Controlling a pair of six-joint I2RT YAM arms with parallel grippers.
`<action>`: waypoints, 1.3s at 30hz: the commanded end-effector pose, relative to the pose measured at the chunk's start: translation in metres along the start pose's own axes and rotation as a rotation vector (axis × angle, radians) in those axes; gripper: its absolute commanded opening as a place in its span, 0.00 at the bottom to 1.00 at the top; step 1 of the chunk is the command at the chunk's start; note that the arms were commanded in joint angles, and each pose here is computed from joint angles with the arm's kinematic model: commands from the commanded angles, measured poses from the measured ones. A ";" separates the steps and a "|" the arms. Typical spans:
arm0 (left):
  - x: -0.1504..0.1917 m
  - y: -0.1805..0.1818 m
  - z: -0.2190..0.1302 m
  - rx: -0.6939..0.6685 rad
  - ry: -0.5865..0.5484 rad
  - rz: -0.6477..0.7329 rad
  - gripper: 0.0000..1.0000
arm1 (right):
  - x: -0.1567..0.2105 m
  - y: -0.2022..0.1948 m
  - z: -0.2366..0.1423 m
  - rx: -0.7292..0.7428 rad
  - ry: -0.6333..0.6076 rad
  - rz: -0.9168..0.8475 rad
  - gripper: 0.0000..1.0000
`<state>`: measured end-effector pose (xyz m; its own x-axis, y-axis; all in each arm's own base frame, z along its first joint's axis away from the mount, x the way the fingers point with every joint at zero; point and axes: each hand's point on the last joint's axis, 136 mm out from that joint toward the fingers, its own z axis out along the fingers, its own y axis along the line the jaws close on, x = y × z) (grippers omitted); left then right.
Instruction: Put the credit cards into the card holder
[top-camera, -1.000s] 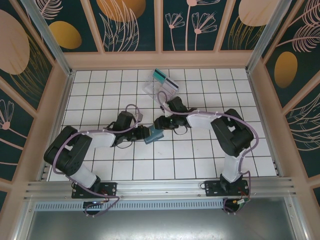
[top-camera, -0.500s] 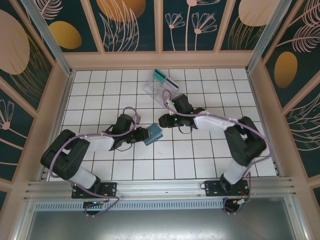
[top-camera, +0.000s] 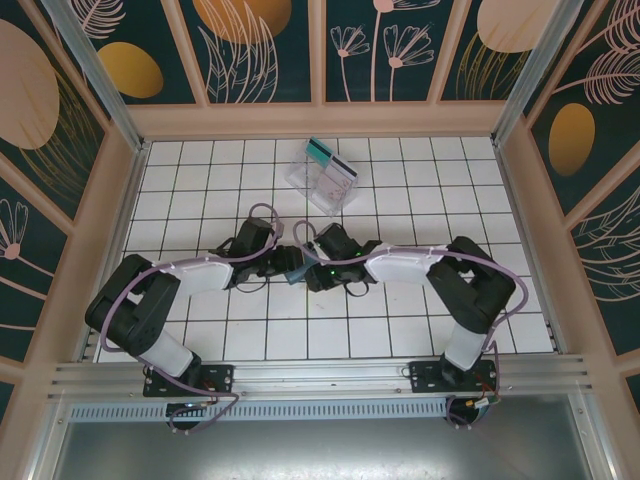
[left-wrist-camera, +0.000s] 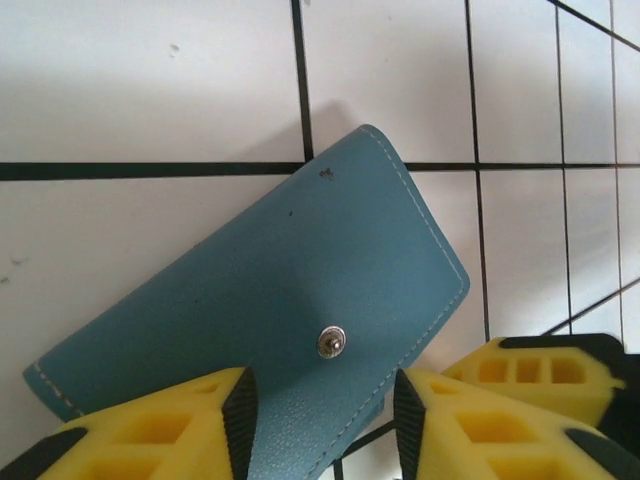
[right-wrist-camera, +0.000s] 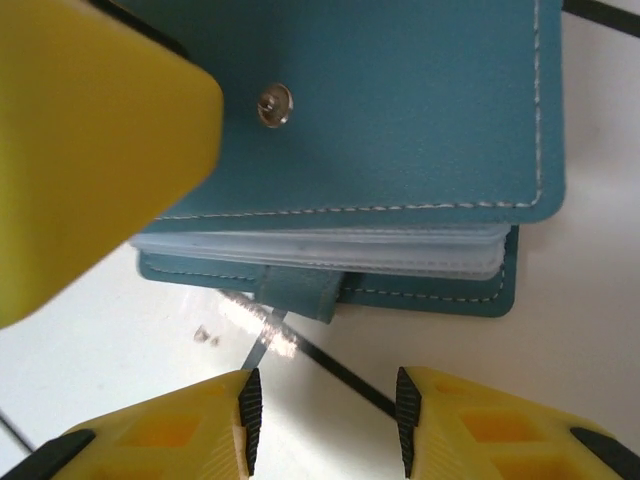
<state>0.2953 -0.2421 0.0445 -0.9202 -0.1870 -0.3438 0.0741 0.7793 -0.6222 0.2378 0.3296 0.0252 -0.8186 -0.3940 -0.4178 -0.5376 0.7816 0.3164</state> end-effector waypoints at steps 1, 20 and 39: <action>-0.005 0.019 -0.006 -0.124 -0.004 0.026 0.47 | -0.013 -0.004 0.003 0.082 -0.030 0.000 0.46; -0.067 0.035 -0.003 -0.166 -0.048 0.062 0.46 | -0.033 0.016 0.007 0.036 -0.095 0.054 0.47; -0.015 0.051 0.017 -0.065 0.039 -0.035 0.18 | -0.041 0.014 0.027 0.171 -0.097 0.061 0.47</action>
<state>0.3439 -0.2049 0.0172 -0.9054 -0.2040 -0.3724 0.0411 0.8308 -0.5550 0.2618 0.3624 0.0244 -0.8272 -0.3144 -0.4658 -0.4532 0.8633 0.2221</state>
